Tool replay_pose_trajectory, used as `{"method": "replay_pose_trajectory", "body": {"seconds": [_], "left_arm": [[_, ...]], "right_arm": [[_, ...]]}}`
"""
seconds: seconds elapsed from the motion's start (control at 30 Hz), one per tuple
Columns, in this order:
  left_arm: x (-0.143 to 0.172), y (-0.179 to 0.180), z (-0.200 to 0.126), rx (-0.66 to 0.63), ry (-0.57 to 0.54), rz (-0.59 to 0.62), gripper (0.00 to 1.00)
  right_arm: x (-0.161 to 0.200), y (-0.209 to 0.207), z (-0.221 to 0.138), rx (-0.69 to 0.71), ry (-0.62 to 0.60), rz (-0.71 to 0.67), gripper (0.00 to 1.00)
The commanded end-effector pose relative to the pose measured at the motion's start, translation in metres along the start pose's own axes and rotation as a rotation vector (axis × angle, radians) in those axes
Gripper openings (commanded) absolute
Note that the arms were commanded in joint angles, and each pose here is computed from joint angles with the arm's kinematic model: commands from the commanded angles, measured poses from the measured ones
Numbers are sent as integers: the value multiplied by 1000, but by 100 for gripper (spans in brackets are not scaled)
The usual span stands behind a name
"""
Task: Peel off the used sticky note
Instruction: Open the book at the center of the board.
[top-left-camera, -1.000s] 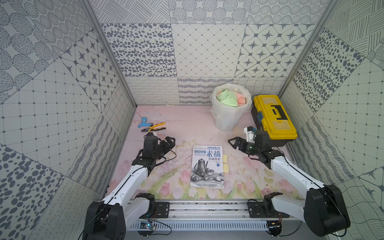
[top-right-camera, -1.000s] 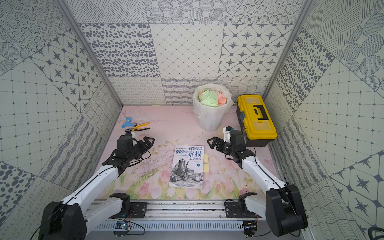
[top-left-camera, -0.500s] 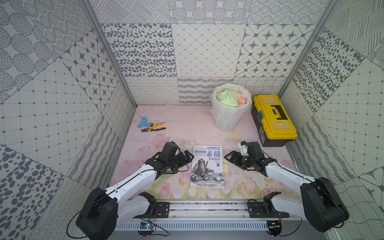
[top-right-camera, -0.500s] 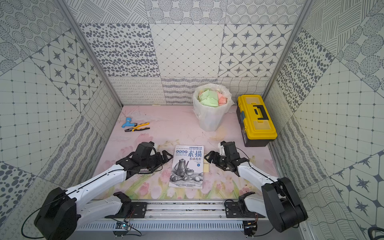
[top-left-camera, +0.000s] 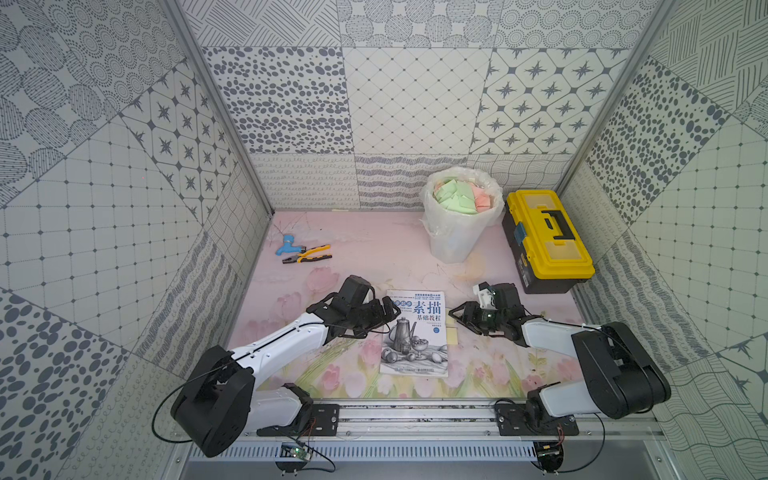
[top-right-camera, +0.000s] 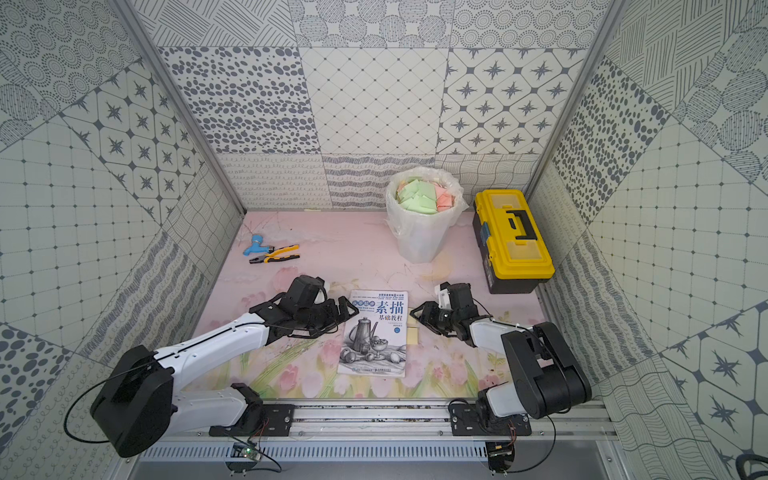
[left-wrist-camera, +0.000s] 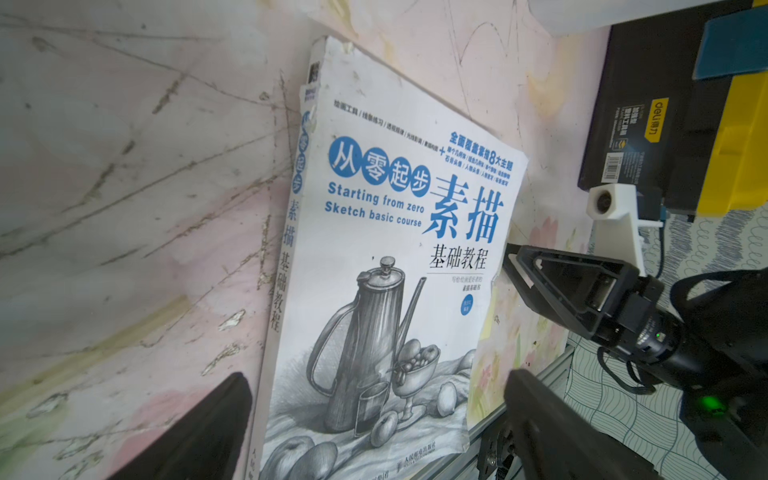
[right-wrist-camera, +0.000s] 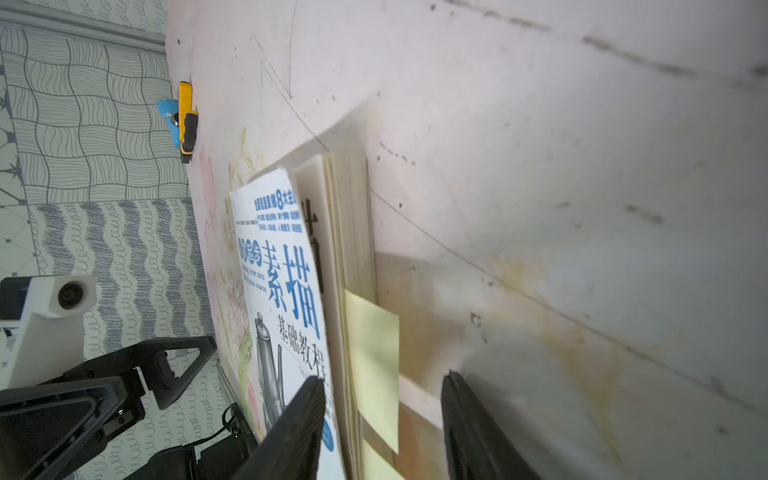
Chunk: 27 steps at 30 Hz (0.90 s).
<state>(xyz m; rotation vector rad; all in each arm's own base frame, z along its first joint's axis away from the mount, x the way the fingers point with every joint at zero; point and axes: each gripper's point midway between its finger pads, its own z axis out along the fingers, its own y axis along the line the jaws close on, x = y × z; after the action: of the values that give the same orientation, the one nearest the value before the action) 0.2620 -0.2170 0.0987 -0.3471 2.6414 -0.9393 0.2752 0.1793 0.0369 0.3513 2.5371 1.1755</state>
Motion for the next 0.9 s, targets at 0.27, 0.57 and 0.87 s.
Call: {"method": "replay_pose_trajectory", "body": {"seconds": [0.27, 0.57, 0.87], "left_arm": [[-6, -21, -2, 33, 22, 47, 100], [-9, -27, -7, 37, 22, 60, 100], [-13, -41, -13, 62, 26, 90, 100]], "right_arm": [[-9, 19, 9, -135, 13, 0, 23], [-10, 30, 2, -164, 9, 0, 2], [-8, 56, -6, -197, 9, -36, 0]]}}
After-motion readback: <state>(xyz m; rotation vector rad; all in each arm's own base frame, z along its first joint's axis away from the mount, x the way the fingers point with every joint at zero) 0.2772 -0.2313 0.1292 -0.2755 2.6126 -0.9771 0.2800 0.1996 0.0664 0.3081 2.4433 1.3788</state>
